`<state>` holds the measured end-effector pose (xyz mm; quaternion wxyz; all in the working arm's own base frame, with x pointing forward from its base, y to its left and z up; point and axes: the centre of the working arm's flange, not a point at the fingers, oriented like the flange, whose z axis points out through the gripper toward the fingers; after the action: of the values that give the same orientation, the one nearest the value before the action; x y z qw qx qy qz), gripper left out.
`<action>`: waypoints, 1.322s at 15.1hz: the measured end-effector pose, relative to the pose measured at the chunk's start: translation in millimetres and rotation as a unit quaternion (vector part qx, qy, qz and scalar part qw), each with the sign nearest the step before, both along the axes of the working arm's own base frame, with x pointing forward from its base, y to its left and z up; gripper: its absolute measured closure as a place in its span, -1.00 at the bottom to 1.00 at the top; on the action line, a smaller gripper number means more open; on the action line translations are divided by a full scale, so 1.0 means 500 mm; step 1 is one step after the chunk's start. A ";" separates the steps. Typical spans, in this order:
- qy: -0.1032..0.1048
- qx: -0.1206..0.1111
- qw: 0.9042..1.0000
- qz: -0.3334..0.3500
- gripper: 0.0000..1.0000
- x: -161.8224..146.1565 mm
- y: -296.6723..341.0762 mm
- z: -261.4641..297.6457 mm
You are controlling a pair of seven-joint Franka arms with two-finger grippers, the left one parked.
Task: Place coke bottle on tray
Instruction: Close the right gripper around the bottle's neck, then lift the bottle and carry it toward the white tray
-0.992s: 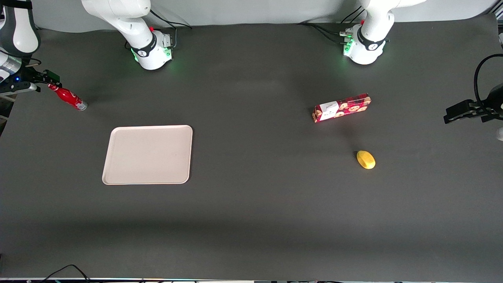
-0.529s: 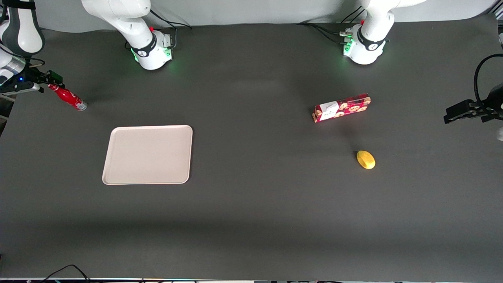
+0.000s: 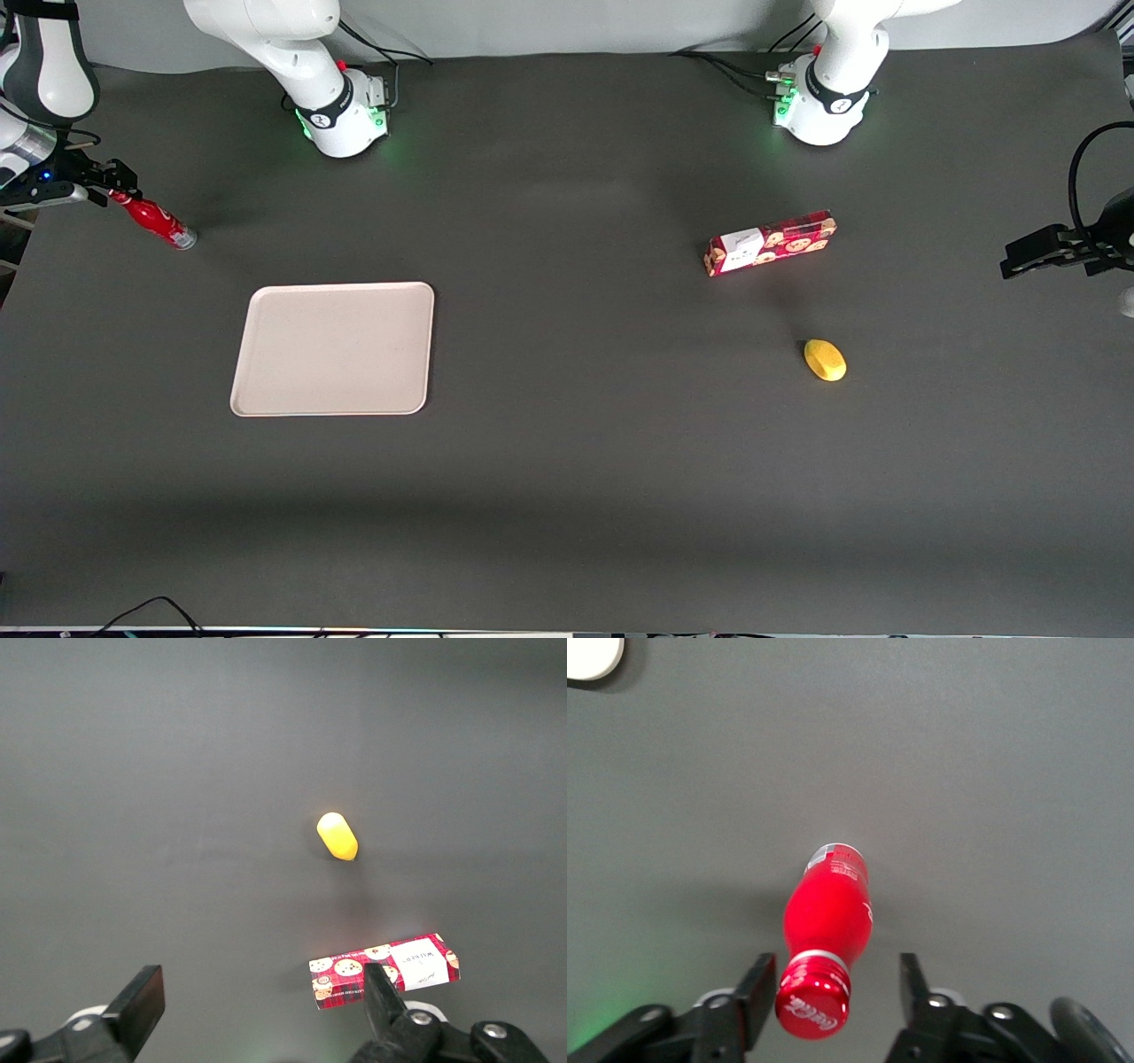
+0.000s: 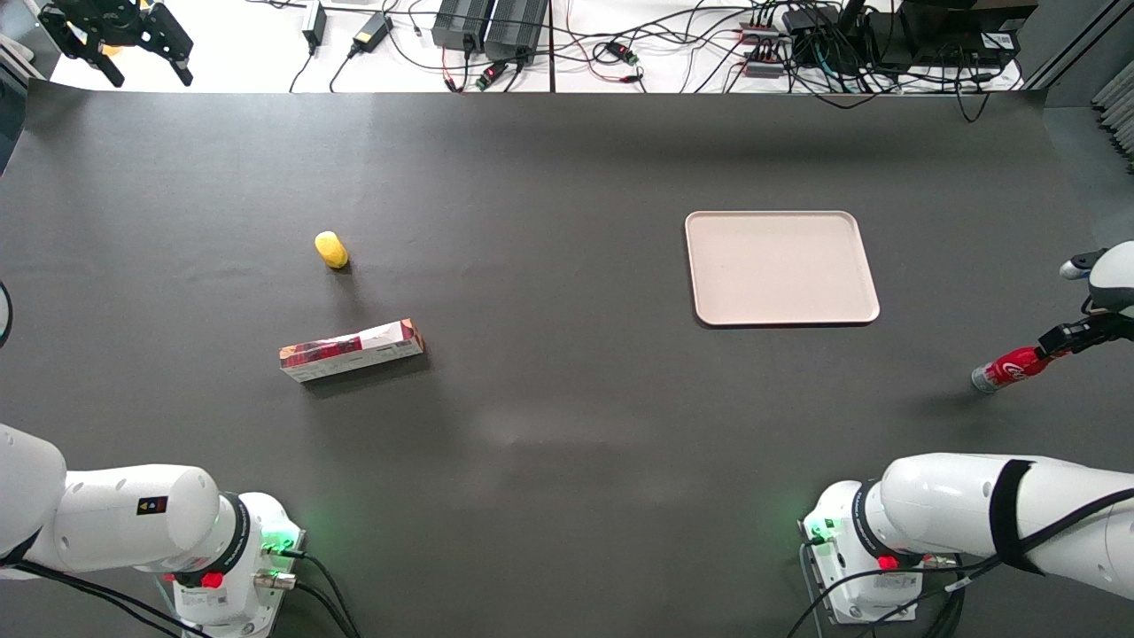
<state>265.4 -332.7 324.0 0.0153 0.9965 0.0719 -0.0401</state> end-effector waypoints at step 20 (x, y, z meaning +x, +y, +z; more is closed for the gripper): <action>0.026 -0.017 0.999 0.032 0.37 0.167 0.051 0.242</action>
<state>348.8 -307.2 444.8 0.0313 0.9919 0.1034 -0.0665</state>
